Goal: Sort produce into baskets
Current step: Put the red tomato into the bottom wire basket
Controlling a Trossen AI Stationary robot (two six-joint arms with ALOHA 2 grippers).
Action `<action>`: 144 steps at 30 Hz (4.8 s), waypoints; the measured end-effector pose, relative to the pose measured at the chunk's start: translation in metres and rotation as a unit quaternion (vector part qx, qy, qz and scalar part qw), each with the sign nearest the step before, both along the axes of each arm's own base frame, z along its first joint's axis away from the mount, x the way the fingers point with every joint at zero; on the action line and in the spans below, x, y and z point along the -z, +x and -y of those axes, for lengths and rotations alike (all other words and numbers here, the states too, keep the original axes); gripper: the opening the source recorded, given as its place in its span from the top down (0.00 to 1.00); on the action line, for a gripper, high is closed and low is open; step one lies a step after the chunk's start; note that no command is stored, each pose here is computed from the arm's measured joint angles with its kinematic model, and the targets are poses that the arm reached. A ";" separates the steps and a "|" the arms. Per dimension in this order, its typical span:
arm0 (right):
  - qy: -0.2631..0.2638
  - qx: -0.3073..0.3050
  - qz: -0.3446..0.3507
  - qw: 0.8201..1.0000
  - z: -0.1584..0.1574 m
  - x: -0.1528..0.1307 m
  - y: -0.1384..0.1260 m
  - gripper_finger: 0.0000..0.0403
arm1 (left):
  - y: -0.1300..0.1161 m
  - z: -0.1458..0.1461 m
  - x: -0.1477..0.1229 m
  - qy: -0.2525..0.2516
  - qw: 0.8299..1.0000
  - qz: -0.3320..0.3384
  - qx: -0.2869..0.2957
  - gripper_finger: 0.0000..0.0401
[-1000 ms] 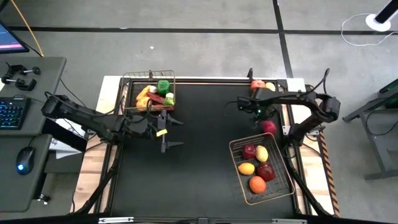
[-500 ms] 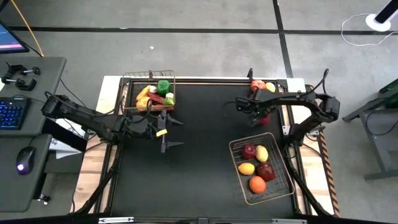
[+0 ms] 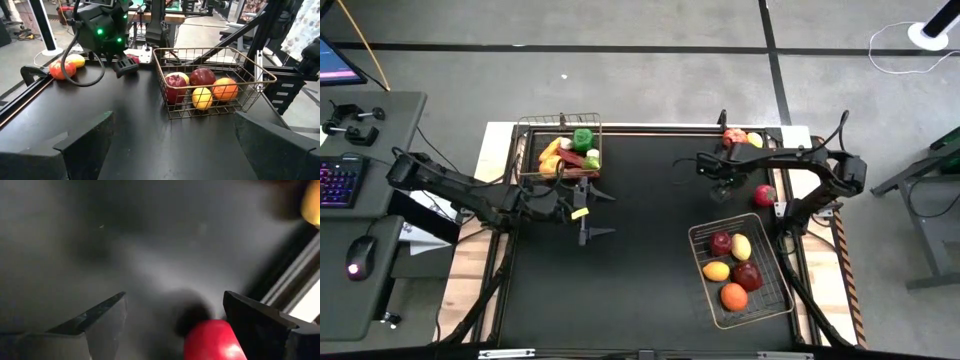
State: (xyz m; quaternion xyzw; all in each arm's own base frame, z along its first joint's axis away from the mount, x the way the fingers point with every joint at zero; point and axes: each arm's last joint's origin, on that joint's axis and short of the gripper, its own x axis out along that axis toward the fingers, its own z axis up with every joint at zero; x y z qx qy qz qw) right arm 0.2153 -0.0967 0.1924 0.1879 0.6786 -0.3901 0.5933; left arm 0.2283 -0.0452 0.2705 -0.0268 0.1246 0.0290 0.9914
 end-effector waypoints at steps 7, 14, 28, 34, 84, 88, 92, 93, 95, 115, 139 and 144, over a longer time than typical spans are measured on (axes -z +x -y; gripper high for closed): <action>0.055 -0.054 0.042 0.996 -0.002 0.001 0.007 0.19 | 0.000 0.000 0.000 0.004 1.000 0.000 0.001 0.02; 0.061 -0.046 0.013 0.997 -0.007 0.001 0.003 0.04 | 0.000 0.000 0.000 0.004 1.000 0.000 0.001 0.02; 0.017 -0.002 -0.009 1.000 -0.007 0.000 0.000 0.07 | 0.000 0.000 0.000 0.004 1.000 -0.001 0.001 0.02; -0.004 0.060 -0.078 0.995 -0.003 -0.004 -0.017 0.07 | 0.000 0.000 0.000 0.000 1.000 0.000 0.000 0.02; -0.005 0.155 0.017 0.988 -0.003 0.029 -0.072 0.07 | -0.001 0.000 0.003 -0.014 1.000 -0.014 0.000 0.02; -0.011 0.167 0.029 0.986 0.001 0.027 -0.071 0.07 | -0.001 0.000 0.003 -0.006 1.000 -0.014 0.002 0.02; -0.012 0.188 0.031 0.982 0.002 0.027 -0.072 0.07 | -0.001 0.000 0.003 -0.007 1.000 -0.014 0.002 0.02; -0.008 0.191 0.033 0.981 0.002 0.027 -0.072 0.07 | -0.001 0.000 0.003 -0.010 1.000 -0.014 0.001 0.02; -0.004 0.192 0.035 0.981 0.002 0.027 -0.072 0.07 | -0.001 0.000 0.003 -0.010 1.000 -0.014 0.001 0.02; 0.035 0.194 0.011 0.980 0.008 0.051 -0.059 0.10 | -0.001 0.000 0.003 -0.010 1.000 -0.015 0.001 0.02; -0.059 0.073 0.087 0.992 -0.039 -0.046 -0.026 0.24 | -0.001 0.000 0.003 0.003 1.000 -0.015 -0.002 0.02; -0.080 0.040 0.182 0.979 -0.068 -0.072 -0.019 0.24 | -0.001 0.000 0.005 0.003 1.000 -0.026 -0.001 0.02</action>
